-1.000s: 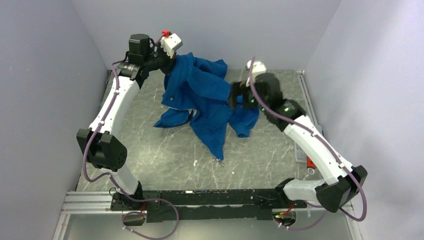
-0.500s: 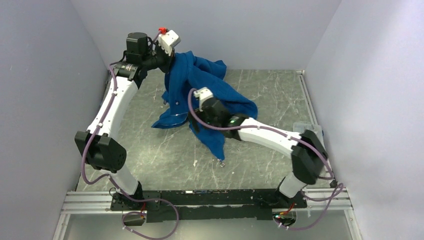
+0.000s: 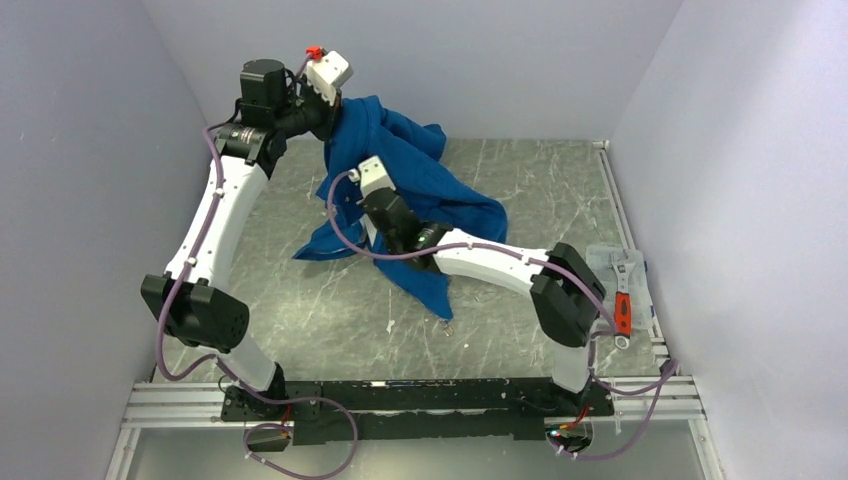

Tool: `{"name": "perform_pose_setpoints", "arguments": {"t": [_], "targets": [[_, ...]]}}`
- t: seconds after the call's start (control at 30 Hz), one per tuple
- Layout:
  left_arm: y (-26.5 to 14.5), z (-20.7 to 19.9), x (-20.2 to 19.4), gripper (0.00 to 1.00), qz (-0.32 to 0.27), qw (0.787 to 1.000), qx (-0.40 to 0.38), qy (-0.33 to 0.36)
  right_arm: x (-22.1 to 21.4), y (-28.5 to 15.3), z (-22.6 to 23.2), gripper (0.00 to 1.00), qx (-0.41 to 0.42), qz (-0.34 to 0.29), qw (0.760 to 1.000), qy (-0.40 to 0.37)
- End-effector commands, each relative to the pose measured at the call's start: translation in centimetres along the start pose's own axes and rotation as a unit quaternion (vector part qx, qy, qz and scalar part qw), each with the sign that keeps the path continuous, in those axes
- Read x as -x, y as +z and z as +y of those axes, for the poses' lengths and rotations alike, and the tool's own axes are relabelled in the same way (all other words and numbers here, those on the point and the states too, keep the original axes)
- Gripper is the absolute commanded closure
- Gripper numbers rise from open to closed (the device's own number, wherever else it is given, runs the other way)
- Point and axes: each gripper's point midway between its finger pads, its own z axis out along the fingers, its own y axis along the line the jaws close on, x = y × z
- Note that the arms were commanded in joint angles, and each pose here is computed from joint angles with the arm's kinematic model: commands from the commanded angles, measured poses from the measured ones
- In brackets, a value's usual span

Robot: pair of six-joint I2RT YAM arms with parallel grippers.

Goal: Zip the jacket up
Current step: Flatten out the jacket at the center of the board.

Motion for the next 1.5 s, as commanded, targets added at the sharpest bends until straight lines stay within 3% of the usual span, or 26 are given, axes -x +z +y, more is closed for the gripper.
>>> {"name": "perform_pose_setpoints", "arguments": {"t": [0.0, 0.2, 0.33, 0.5, 0.53, 0.57, 0.6, 0.63, 0.9, 1.0, 1.2, 1.27, 1.47], "targets": [[-4.5, 1.7, 7.9, 1.00, -0.092, 0.993, 0.061, 0.039, 7.3, -4.4, -6.8, 1.00, -0.088, -0.095, 0.991, 0.043], [-5.8, 2.6, 9.3, 0.94, -0.105, 0.988, 0.096, 0.061, 13.1, -12.7, -16.3, 1.00, -0.119, -0.162, 0.975, 0.099], [-6.4, 2.5, 9.9, 0.97, -0.109, 0.988, 0.101, 0.052, 13.6, -16.0, -19.2, 1.00, -0.090, -0.155, 0.977, 0.118], [-6.8, 1.9, 10.2, 0.98, -0.113, 0.989, 0.091, 0.037, 7.3, -15.7, -12.2, 0.50, 0.007, -0.107, 0.992, 0.063], [-6.8, 1.9, 10.2, 0.98, -0.114, 0.989, 0.091, 0.035, 6.2, -15.5, -10.6, 0.35, 0.024, -0.106, 0.993, 0.055], [-6.8, 1.8, 10.2, 0.98, -0.113, 0.989, 0.089, 0.034, 5.7, -15.4, -9.0, 0.09, 0.043, -0.113, 0.991, 0.048], [-6.7, 1.8, 10.1, 0.98, -0.112, 0.989, 0.089, 0.032, 5.8, -15.6, -7.1, 0.01, 0.066, -0.129, 0.989, 0.043], [-6.7, 1.7, 10.0, 0.98, -0.111, 0.989, 0.088, 0.031, 5.8, -15.6, -5.5, 0.00, 0.084, -0.140, 0.986, 0.032], [-6.8, 1.4, 9.9, 0.98, -0.105, 0.990, 0.086, 0.031, 4.9, -12.3, 3.5, 0.00, 0.105, -0.153, 0.974, -0.128], [-6.9, 1.2, 9.8, 0.99, -0.104, 0.990, 0.085, 0.032, 4.4, -10.9, 4.8, 0.00, 0.098, -0.158, 0.972, -0.143], [-7.0, 0.8, 9.6, 0.99, -0.101, 0.991, 0.081, 0.030, 6.3, -8.3, 4.1, 0.03, -0.007, -0.203, 0.971, -0.127], [-7.2, 0.8, 9.6, 0.98, -0.101, 0.991, 0.081, 0.030, 7.0, -7.6, 4.3, 0.10, -0.026, -0.212, 0.969, -0.124], [-7.3, 0.7, 9.1, 0.98, -0.095, 0.991, 0.084, 0.033, 9.0, -7.7, 1.8, 0.58, -0.107, -0.235, 0.960, -0.111]]}}
